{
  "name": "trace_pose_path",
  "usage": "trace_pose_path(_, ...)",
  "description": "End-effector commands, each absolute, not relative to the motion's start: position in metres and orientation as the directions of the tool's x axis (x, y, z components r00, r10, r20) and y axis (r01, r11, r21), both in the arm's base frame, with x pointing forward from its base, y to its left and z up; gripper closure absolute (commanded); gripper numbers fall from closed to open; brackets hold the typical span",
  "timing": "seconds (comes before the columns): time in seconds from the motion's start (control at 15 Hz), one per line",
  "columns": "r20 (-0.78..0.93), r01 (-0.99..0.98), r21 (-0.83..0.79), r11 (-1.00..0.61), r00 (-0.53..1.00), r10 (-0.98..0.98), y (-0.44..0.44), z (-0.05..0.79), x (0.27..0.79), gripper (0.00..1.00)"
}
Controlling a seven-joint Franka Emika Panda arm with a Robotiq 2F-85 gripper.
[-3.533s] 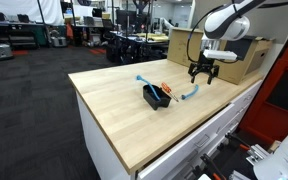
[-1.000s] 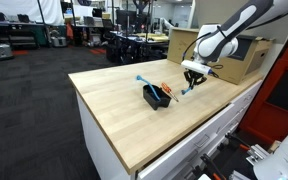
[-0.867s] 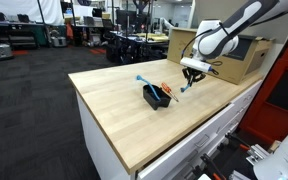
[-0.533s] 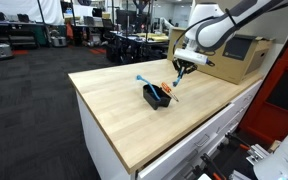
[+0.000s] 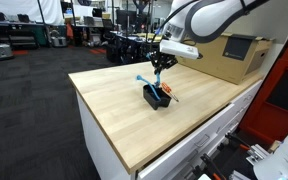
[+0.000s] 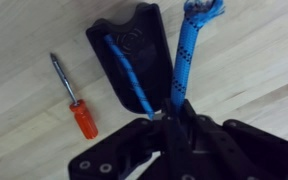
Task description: Move the right blue object to the left of the black bowl
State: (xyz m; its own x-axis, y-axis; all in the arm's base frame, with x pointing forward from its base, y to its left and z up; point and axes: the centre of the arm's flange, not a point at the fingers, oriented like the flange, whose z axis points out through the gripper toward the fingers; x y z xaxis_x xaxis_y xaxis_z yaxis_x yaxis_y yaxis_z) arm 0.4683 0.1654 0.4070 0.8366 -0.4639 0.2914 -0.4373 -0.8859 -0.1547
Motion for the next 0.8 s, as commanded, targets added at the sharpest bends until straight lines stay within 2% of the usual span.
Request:
trace_pose_path(0.0, 0.256, -0.263, -0.140, -0.955, 0.922, -0.291, 0.203, 0.390, 0.507, 0.97)
trace_pose_path(0.53, 0.095, 0.118, -0.109, -0.987, 0.990, 0.107, 0.247, 0.282, 0.552, 0.97)
trace_pose_path(0.6, 0.069, 0.164, -0.103, -0.981, 0.985, 0.157, 0.247, 0.273, 0.554, 0.64)
trace_pose_path(0.73, 0.018, 0.255, -0.087, -0.963, 0.967, 0.255, 0.243, 0.267, 0.558, 0.59)
